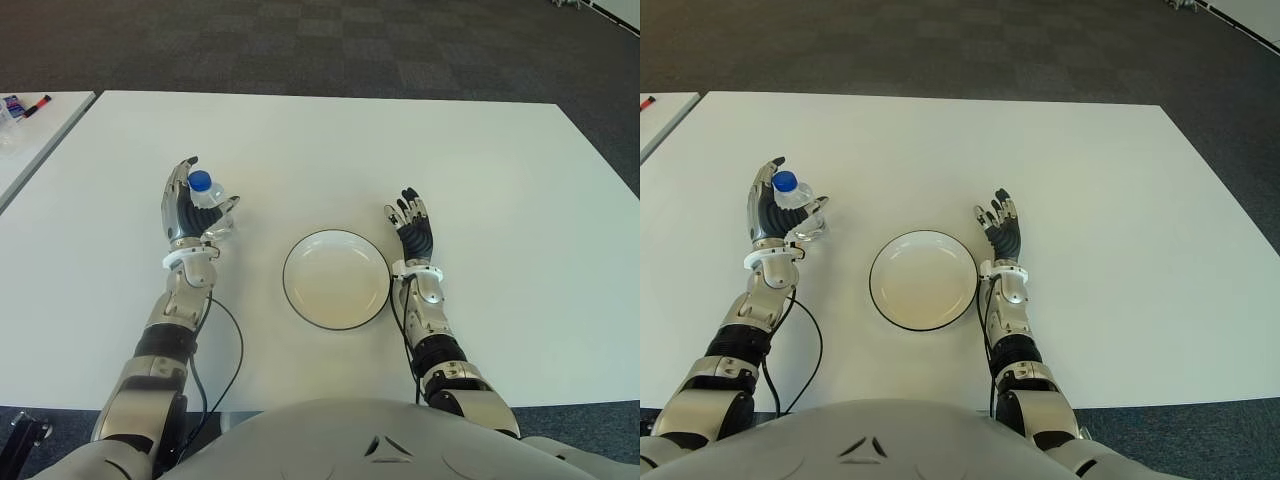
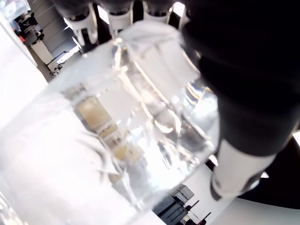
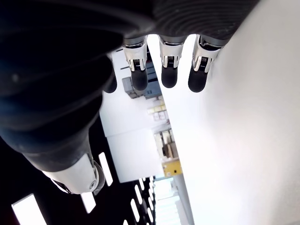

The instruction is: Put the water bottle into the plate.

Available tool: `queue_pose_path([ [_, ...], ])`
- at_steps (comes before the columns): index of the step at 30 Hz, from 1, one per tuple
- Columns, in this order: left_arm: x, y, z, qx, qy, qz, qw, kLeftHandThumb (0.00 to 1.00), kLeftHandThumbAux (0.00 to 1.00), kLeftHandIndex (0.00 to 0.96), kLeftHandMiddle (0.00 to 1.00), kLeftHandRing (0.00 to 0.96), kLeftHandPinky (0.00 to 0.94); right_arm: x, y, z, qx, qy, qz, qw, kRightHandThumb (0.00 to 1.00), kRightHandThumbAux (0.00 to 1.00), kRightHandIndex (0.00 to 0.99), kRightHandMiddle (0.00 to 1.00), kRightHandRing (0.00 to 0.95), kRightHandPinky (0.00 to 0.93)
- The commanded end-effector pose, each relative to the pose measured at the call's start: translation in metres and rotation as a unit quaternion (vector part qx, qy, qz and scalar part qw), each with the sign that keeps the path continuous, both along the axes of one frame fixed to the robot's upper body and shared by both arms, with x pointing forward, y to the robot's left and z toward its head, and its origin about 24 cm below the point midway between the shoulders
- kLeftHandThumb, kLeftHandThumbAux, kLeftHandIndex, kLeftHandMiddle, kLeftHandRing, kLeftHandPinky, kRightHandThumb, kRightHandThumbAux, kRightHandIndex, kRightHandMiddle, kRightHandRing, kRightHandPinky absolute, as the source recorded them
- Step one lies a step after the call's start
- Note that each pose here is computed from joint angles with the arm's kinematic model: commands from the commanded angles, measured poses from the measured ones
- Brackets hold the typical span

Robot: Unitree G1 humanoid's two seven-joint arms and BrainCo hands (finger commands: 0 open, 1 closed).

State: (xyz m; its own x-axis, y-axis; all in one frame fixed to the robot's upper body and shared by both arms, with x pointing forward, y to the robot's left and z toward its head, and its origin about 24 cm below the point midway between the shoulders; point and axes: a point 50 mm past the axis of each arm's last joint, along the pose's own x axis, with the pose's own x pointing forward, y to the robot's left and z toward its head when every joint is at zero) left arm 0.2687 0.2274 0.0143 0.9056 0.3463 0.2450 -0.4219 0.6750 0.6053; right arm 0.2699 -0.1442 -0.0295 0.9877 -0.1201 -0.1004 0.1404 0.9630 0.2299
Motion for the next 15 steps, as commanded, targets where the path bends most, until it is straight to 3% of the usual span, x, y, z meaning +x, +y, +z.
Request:
queue_pose_path([
  [1, 0.0015, -0.0017, -0.0028, -0.008, 0.016, -0.002, 1.000, 0.000, 0.823, 0.164, 0.160, 0.136, 0.147, -0.0190, 0.0094, -0.0269, 0.028, 0.075, -0.004, 0.997, 0.000, 0.778, 0.090, 0.074, 0.053, 0.101],
  [15, 0.0012, -0.0037, -0.0045, -0.024, 0.027, -0.003, 0.999, 0.000, 0.839, 0.150, 0.135, 0.112, 0.131, -0.0189, 0.0092, -0.0271, 0.028, 0.075, -0.005, 0.997, 0.000, 0.785, 0.091, 0.074, 0.054, 0.102],
])
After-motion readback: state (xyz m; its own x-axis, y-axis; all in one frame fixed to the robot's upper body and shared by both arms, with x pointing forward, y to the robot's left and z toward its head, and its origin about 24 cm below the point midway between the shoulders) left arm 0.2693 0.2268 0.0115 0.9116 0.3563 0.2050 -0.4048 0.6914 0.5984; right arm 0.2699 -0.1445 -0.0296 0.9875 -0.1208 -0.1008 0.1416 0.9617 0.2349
